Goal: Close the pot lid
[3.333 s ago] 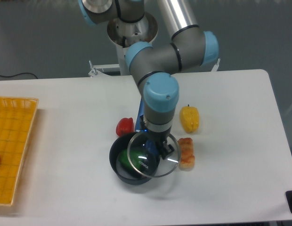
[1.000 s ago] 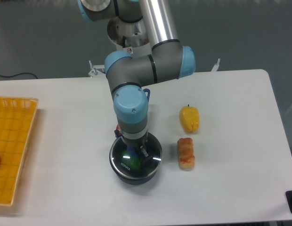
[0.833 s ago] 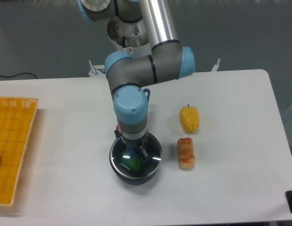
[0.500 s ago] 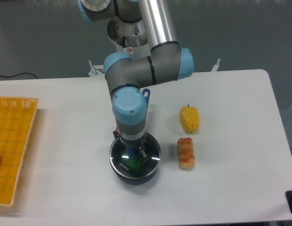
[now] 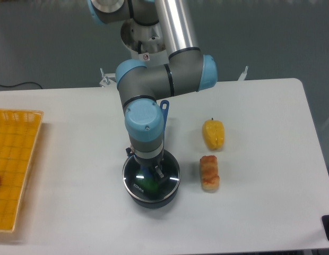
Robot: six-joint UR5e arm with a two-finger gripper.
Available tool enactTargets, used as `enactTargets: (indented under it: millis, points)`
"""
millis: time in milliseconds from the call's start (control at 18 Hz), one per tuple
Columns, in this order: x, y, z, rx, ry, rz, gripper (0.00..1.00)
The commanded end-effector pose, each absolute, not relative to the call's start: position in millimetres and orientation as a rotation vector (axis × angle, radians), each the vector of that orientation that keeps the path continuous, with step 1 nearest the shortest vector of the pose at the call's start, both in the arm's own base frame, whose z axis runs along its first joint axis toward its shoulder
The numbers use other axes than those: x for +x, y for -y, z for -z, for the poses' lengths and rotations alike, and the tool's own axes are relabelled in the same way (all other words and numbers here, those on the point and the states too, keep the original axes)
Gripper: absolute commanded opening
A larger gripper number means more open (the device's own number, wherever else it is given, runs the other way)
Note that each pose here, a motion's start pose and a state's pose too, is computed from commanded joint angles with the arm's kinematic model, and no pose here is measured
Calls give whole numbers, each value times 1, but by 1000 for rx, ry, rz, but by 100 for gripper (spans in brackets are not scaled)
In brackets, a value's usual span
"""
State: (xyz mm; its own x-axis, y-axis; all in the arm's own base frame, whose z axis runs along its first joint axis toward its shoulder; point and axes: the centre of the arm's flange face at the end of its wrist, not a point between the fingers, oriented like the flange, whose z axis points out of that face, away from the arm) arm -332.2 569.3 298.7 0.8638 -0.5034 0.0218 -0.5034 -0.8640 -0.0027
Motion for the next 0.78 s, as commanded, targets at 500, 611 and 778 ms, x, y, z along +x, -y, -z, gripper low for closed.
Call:
enactTargets:
  millis: [500,611,778]
  points:
    - [-335,-568,-296,3002,819,-10,65]
    - [-335,-568,-297,3002,824,-8,71]
    - [-335,-568,-297,3003,822,-6,100]
